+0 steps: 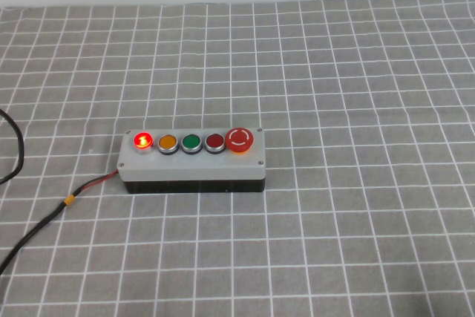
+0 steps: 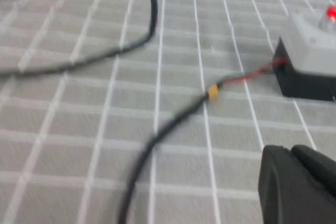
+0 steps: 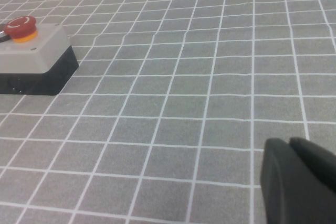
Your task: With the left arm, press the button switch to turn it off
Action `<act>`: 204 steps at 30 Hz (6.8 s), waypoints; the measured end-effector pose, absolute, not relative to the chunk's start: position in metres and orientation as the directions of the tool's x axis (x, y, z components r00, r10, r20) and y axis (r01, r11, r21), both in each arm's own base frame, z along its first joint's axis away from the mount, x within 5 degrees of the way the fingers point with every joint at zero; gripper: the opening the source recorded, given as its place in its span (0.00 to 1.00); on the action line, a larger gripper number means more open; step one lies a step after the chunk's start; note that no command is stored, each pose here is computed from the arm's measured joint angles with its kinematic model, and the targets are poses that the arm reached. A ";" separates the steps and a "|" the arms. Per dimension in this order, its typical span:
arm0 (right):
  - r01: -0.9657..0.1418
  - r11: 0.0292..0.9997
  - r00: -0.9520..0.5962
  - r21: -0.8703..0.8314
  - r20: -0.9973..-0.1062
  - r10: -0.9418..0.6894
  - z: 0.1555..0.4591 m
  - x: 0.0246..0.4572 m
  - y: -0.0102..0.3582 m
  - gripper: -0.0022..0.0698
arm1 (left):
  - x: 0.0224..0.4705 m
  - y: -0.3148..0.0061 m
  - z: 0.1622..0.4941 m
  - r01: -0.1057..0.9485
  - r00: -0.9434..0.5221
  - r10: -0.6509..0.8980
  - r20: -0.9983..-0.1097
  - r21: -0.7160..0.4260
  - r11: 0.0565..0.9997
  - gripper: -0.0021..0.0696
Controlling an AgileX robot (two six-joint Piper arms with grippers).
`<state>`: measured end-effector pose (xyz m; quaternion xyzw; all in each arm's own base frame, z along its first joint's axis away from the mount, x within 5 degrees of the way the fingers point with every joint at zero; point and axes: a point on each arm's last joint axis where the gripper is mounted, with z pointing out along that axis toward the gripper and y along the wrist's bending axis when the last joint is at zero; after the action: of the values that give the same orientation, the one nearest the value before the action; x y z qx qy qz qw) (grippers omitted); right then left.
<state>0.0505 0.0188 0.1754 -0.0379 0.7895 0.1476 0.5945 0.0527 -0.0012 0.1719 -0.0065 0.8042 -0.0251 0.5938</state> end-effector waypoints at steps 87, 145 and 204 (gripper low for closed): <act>-0.235 0.954 -0.290 0.188 -0.950 0.116 0.175 0.050 0.019 0.01 | 0.376 -0.124 0.266 0.403 -0.879 0.408 -0.248 0.074 0.912 0.02; -0.235 0.954 -0.290 0.188 -0.950 0.116 0.175 0.050 0.019 0.01 | 0.382 -0.129 0.266 0.367 -0.903 0.363 -0.230 0.030 0.930 0.02; -0.235 0.954 -0.290 0.188 -0.950 0.116 0.175 0.050 0.019 0.00 | 0.084 -0.011 0.230 0.129 -0.212 -0.013 -0.977 -0.042 0.991 0.02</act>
<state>0.0505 0.0188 0.1754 -0.0379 0.7895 0.1476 0.5945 0.0835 -0.0115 0.2300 0.0373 0.7764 -0.0570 0.6265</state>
